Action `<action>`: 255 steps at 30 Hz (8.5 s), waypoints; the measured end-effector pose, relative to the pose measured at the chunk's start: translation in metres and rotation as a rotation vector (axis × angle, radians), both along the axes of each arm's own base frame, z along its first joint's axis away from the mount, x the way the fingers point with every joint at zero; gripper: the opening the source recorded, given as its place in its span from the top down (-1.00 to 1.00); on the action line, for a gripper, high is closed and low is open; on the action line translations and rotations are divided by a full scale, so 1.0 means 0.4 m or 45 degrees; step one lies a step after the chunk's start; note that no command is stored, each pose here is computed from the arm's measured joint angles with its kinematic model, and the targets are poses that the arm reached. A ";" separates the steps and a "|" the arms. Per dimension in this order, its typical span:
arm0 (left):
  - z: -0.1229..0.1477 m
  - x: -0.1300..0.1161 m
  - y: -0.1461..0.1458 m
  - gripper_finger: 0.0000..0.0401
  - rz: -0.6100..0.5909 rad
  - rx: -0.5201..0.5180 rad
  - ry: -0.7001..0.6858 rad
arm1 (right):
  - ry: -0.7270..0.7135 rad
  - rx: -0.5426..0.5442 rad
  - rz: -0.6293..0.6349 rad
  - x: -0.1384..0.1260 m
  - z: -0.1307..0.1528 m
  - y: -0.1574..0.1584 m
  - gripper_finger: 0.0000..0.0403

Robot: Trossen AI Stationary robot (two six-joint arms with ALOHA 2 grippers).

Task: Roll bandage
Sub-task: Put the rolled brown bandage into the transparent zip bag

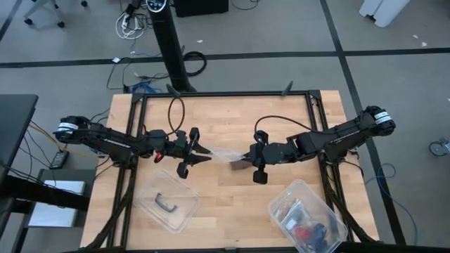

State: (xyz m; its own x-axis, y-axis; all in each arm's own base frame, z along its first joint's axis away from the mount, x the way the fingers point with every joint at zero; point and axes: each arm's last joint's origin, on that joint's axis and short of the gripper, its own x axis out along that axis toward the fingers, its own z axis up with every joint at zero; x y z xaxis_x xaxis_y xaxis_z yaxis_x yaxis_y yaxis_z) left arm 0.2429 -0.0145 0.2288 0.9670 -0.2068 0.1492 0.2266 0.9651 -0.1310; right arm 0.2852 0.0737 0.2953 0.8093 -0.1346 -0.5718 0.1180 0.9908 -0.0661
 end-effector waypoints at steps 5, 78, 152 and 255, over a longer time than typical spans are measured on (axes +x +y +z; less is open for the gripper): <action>0.005 0.001 0.004 0.52 0.009 0.033 -0.020 | 0.011 0.022 0.029 0.000 -0.001 0.002 0.90; 0.210 0.079 0.057 0.31 -0.315 0.142 0.465 | 0.149 0.096 0.104 -0.010 -0.022 -0.006 0.90; -0.059 -0.071 0.011 1.00 0.058 0.298 0.133 | 0.088 -0.061 0.045 0.008 -0.032 0.020 0.07; -0.064 -0.132 0.011 1.00 0.043 0.335 0.178 | 0.654 -0.094 0.040 0.252 -0.380 -0.054 0.03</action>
